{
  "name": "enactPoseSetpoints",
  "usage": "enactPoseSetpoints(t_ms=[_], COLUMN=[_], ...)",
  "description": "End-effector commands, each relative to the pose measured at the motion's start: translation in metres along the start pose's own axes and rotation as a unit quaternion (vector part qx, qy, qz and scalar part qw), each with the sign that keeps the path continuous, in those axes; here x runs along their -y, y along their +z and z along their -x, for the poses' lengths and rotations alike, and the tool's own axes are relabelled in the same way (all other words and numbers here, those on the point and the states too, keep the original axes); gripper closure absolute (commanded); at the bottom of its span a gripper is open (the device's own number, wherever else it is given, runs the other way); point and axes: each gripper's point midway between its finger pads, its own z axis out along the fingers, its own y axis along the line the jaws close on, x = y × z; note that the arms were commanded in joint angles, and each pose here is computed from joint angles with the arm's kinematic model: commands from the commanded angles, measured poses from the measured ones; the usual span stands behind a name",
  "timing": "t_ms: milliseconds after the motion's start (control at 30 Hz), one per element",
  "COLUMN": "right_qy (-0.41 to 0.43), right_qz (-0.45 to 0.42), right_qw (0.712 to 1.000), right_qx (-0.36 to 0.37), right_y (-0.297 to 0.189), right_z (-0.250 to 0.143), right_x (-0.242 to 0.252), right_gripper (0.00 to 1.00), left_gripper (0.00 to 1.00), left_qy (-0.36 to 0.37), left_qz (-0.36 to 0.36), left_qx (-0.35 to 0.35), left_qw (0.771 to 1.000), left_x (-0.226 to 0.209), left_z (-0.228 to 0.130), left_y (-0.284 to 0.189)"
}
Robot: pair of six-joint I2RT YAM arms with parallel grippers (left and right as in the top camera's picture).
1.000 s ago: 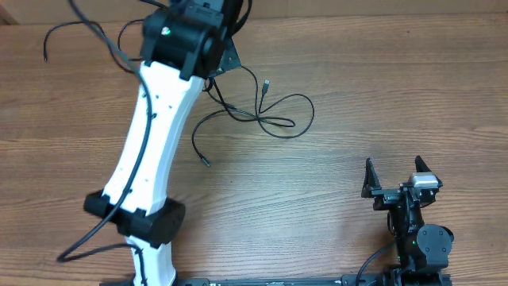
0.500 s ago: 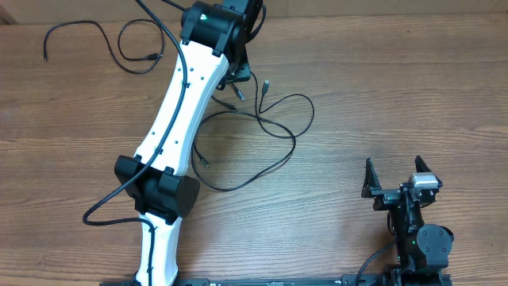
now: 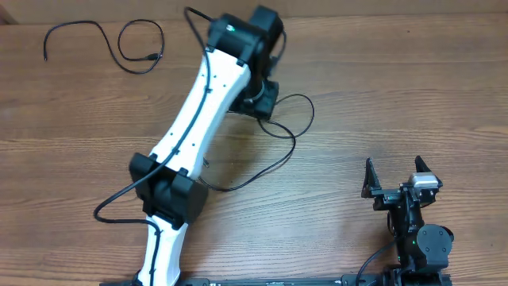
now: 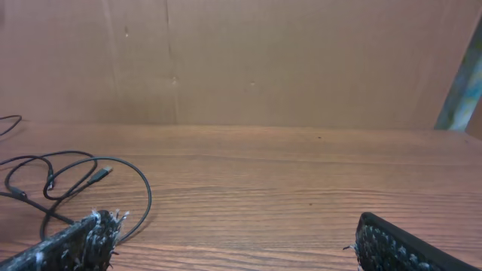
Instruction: Untangle cables
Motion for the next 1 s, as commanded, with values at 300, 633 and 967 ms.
enactPoseSetpoints(t_ms=[300, 633, 967], right_qy=[0.001, 0.001, 0.001], right_qz=[0.001, 0.001, 0.001], right_qw=[1.0, 1.0, 1.0], right_qx=[0.001, 0.001, 0.001], right_y=[0.0, 0.0, 0.0], right_z=[-0.002, -0.002, -0.002], right_x=[-0.001, -0.001, -0.001], right_gripper=[0.0, 0.0, 0.0], left_gripper=[0.37, 0.35, 0.31], left_qy=[0.046, 0.143, 0.148], left_qz=[-0.016, -0.008, 0.041], left_qx=[-0.071, -0.081, -0.071], left_qw=[0.996, 0.986, 0.986], left_x=[0.013, 0.049, 0.027], left_z=[-0.045, -0.056, -0.059], left_y=[0.017, 0.094, 0.149])
